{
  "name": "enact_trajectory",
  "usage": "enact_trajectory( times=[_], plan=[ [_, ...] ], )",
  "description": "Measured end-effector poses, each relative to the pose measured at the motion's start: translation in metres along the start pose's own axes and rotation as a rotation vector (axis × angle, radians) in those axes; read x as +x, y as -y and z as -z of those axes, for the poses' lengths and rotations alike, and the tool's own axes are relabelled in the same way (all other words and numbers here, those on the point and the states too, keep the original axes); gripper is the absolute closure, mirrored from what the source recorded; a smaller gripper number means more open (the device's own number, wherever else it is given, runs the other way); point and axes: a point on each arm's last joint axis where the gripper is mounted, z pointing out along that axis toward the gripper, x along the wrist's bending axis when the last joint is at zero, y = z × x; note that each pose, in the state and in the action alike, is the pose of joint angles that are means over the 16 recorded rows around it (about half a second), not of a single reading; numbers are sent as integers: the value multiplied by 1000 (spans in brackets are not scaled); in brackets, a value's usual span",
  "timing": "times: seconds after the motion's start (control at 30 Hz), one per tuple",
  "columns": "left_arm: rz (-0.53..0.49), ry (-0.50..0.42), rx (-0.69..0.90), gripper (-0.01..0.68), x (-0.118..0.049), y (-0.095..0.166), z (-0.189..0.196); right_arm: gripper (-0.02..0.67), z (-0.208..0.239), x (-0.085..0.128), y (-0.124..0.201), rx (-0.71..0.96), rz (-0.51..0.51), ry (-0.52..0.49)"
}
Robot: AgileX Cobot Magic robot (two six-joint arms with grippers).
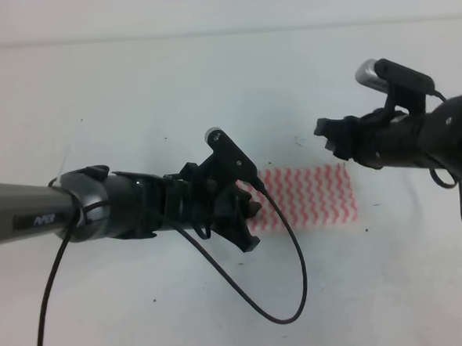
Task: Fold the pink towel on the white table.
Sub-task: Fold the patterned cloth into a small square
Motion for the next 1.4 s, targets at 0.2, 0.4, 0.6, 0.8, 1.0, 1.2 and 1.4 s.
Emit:
enact_trajectory(
  times=[0.2, 0.4, 0.6, 0.8, 1.0, 1.2, 1.4],
  plan=[
    [-18, -3, 1, 525, 0, 0, 1, 551, -5, 5, -2, 53, 36, -21],
    [-15, -12, 6, 525, 1, 0, 1, 630, -17, -3, 0, 100, 45, -5],
    [-11, -20, 12, 525, 2, 1, 1, 666, -31, -20, 3, 124, 29, 34],
    [-7, -24, 14, 525, 2, 1, 1, 666, -38, -31, 3, 131, 15, 61],
    [-20, -26, 8, 525, 3, -1, 3, 666, -37, -34, -2, 137, 15, 60],
    [-35, -48, -10, 525, 5, -10, 12, 666, -33, -29, -7, 172, 28, 33],
    [-32, -87, -39, 525, 9, -22, 26, 666, -29, -19, -8, 250, 57, -8]
  ],
)
